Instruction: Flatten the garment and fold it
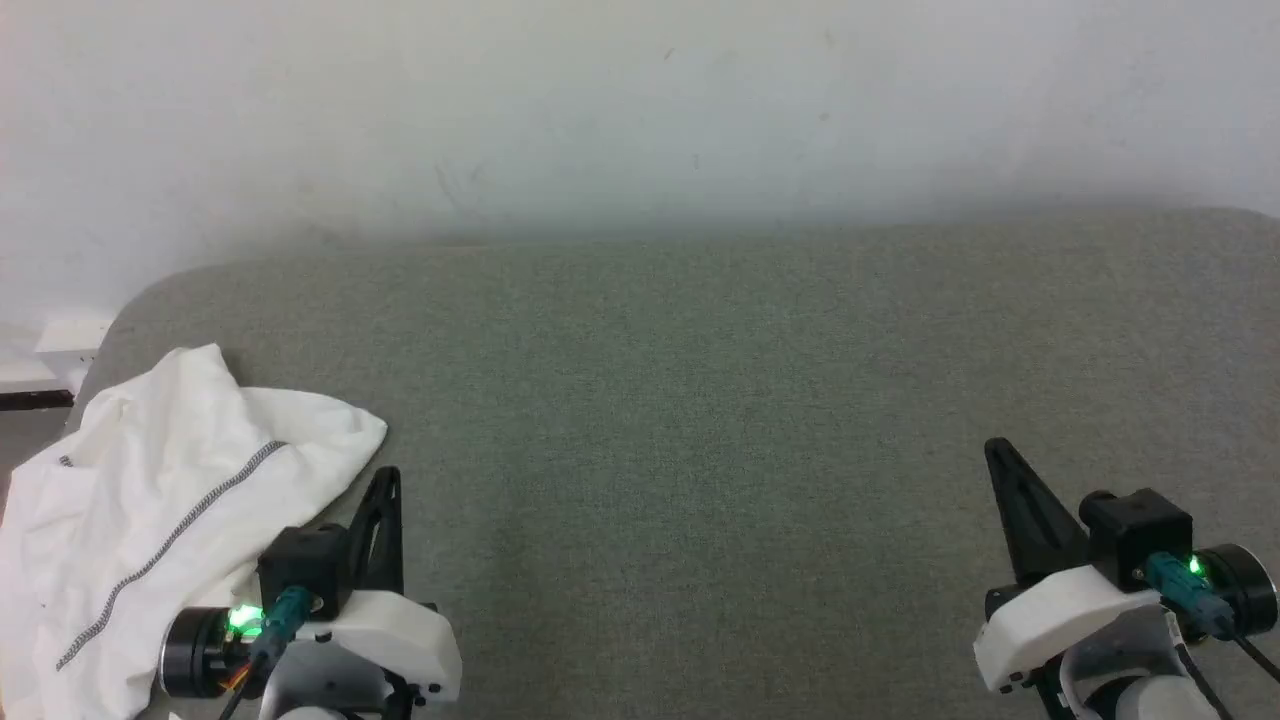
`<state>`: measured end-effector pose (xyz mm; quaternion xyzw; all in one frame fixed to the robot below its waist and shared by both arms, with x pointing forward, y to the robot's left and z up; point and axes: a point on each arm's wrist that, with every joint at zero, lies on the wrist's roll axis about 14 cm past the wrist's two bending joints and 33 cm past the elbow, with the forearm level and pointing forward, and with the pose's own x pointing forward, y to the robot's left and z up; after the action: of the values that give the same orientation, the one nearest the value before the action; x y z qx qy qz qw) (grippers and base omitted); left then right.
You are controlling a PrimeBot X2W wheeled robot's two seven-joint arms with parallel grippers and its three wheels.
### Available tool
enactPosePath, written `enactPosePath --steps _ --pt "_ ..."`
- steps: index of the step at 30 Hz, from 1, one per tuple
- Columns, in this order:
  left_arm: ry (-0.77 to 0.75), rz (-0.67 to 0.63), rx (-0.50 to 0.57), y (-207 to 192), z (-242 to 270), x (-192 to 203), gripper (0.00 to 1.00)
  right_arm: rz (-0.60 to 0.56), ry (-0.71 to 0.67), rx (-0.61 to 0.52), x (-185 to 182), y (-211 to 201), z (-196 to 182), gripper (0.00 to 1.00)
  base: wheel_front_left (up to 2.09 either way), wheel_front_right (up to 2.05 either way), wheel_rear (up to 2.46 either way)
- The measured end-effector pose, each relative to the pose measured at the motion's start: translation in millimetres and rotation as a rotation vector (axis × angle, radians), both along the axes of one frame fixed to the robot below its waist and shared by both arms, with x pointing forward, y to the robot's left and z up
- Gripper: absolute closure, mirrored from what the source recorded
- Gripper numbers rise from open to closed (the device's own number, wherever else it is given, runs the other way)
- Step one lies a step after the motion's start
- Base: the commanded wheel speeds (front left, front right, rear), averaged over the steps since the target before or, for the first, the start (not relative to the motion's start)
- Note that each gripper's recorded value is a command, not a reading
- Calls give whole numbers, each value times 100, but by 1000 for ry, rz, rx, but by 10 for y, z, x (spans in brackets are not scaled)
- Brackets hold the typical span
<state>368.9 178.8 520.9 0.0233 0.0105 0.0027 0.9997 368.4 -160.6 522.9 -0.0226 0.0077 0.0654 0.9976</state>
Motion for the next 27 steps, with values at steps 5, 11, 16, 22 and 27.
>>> enactPosePath --steps 5,11,16,22,27 --pt "0 0 0 0 0 0 100 0 0 0 0 0 0 100 0 0 0" --pt "0 0 0 0 0 0 100 0 0 0 0 0 0 100 0 0 0" --pt "0 0 0 0 0 0 100 0 0 0 0 0 1 100 0 0 0" --pt "3 -1 0 -5 -8 -3 0 0 1 0 -3 -3 -4 0 0 0 0" --pt "4 -6 -4 -20 -24 -4 0 -2 2 3 -5 -9 -12 0 0 0 0"
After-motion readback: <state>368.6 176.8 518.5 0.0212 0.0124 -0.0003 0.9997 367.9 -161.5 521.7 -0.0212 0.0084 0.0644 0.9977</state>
